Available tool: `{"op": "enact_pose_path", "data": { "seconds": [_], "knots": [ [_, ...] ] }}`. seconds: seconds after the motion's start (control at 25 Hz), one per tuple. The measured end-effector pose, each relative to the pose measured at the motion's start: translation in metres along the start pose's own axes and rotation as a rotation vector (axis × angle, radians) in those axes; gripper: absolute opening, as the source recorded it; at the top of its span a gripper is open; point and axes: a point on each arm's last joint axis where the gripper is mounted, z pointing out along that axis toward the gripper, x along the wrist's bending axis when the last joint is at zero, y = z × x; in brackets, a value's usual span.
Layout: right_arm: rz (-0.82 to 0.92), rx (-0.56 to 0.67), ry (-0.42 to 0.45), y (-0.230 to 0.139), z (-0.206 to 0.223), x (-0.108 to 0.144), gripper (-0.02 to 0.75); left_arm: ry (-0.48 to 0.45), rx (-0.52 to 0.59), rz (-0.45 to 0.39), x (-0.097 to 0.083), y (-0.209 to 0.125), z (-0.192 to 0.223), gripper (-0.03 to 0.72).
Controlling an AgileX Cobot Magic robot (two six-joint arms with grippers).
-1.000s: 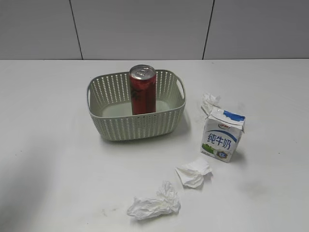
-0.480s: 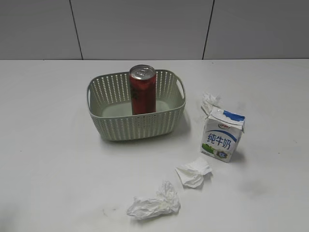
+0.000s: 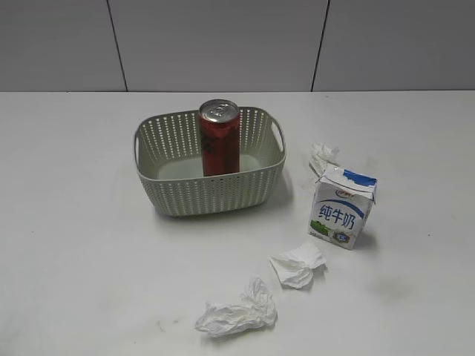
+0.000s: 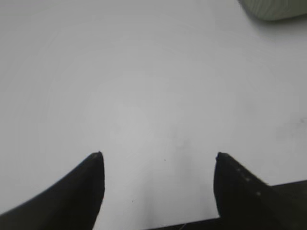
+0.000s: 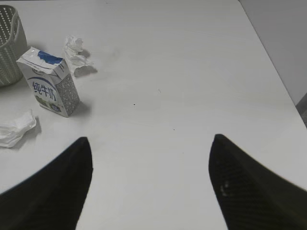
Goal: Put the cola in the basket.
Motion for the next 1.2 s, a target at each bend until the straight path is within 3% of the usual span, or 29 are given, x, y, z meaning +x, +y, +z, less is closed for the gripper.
{"op": "enact_pose_path", "data": {
  "seconds": [0.92,1.2],
  "knots": [
    [0.000,0.000,0.000,0.000,0.000,0.000,0.571,0.042,-0.407,0.075,-0.014,-0.040,-0.052,0.536],
    [-0.001,0.000,0.000,0.000,0.000,0.000,0.571,0.043,-0.425,0.078,-0.015,-0.043,-0.053,0.526]
  ]
}}
